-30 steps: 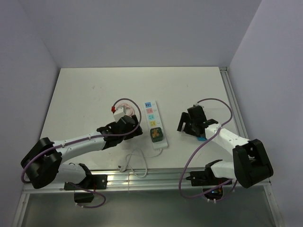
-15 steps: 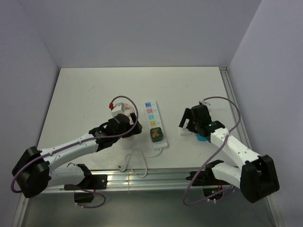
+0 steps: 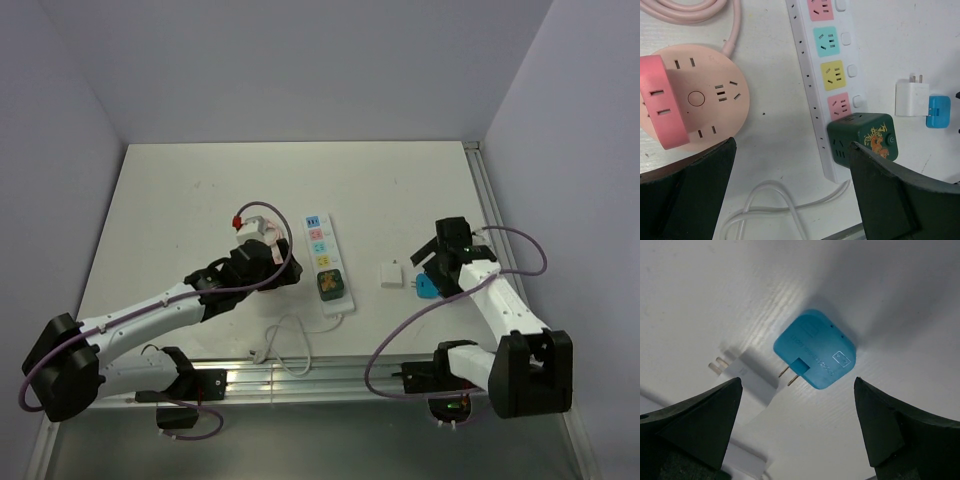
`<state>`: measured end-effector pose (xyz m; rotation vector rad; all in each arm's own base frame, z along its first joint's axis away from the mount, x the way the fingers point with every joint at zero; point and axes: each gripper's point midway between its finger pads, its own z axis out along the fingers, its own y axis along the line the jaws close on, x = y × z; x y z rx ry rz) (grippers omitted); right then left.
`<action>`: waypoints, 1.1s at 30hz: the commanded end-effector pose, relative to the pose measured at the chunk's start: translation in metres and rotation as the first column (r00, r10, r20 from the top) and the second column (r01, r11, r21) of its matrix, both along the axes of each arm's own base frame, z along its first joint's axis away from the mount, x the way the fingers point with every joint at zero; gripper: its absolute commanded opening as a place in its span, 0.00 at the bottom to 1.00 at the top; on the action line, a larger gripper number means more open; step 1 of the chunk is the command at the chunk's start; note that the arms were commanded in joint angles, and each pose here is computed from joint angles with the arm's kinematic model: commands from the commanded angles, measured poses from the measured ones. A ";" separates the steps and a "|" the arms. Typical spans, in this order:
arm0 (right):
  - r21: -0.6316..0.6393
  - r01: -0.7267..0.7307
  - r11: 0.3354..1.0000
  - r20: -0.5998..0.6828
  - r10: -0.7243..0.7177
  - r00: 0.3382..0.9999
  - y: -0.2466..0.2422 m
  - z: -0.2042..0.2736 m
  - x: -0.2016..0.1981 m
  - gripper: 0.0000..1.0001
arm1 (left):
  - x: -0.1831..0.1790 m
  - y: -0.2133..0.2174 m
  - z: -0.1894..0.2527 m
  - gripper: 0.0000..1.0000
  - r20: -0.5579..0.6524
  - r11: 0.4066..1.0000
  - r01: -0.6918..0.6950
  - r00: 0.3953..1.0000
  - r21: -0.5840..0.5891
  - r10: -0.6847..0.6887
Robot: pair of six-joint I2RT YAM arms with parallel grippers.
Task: Insert the plug
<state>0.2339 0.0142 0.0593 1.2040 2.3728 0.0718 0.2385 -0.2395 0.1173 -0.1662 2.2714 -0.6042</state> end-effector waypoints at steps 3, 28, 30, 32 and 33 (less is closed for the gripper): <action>0.053 0.173 0.984 -0.160 -0.163 0.974 -0.005 0.002 -0.010 1.00 | 0.006 -0.015 0.031 1.00 0.061 0.997 0.051 0.997 -0.056 -0.048; 0.216 0.639 0.739 0.004 -0.655 0.756 -0.028 -0.009 -0.012 0.95 | -0.002 -0.028 0.040 1.00 0.047 0.981 0.182 0.983 -0.062 -0.179; 0.200 0.645 0.738 -0.031 -0.653 0.757 -0.027 -0.015 -0.013 0.95 | -0.001 -0.027 0.038 1.00 0.046 0.982 0.177 0.984 -0.061 -0.174; 0.186 0.642 0.744 -0.064 -0.643 0.763 -0.026 -0.019 -0.011 0.95 | 0.000 -0.026 0.038 1.00 0.044 0.983 0.173 0.984 -0.061 -0.171; 0.185 0.639 0.747 -0.073 -0.638 0.767 -0.025 -0.021 -0.009 0.95 | 0.000 -0.025 0.036 0.99 0.041 0.984 0.170 0.985 -0.058 -0.168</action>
